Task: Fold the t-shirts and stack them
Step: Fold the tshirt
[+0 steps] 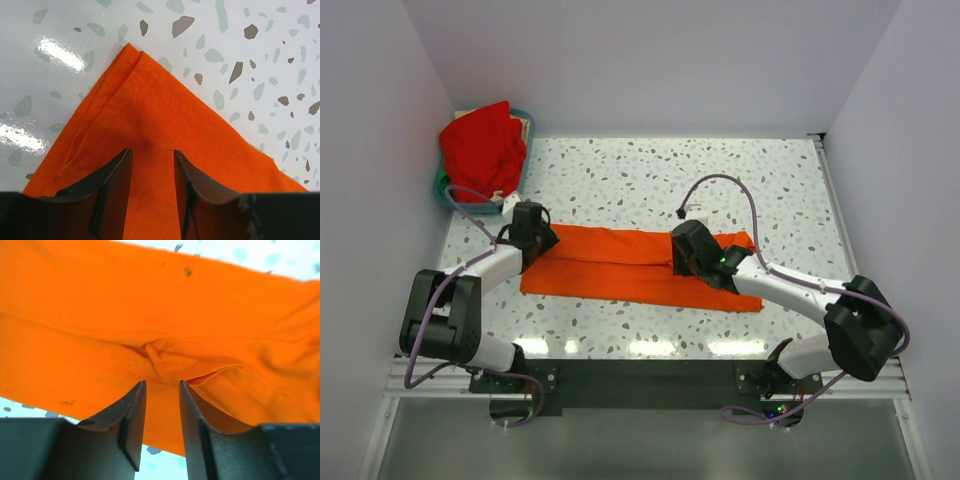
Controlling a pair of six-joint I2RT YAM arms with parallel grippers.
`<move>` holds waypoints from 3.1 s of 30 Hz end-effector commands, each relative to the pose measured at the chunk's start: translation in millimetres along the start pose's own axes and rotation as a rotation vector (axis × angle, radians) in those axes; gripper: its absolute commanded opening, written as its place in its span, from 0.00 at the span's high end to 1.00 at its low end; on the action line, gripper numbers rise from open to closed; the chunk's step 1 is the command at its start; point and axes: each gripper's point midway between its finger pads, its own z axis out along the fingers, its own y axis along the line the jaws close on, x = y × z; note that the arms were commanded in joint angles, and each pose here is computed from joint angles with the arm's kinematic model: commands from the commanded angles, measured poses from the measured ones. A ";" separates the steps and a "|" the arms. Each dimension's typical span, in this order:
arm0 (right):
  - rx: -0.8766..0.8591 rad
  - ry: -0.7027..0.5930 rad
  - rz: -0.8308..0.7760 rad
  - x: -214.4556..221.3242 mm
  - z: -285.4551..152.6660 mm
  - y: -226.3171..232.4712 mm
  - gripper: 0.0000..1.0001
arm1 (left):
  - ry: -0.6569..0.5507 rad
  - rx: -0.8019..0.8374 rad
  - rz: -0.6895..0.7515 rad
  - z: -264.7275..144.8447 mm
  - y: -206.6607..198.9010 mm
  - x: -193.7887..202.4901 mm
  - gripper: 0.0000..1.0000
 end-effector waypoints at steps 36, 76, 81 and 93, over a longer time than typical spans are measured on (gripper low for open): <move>0.123 0.117 -0.166 7.8 16.4 -16.4 0.65 | -0.034 0.045 -0.008 -1.3 -8.0 -8.5 0.56; 0.187 0.150 -0.182 23.3 26.0 -27.6 0.67 | -0.026 0.041 -0.007 2.1 -5.9 -5.0 0.56; 0.167 0.159 -0.182 23.0 28.1 -22.2 0.76 | -0.022 0.038 -0.002 2.5 -5.4 -3.6 0.56; 0.057 0.155 -0.127 18.5 23.9 0.7 0.97 | -0.018 0.037 -0.003 3.4 -4.9 -2.3 0.56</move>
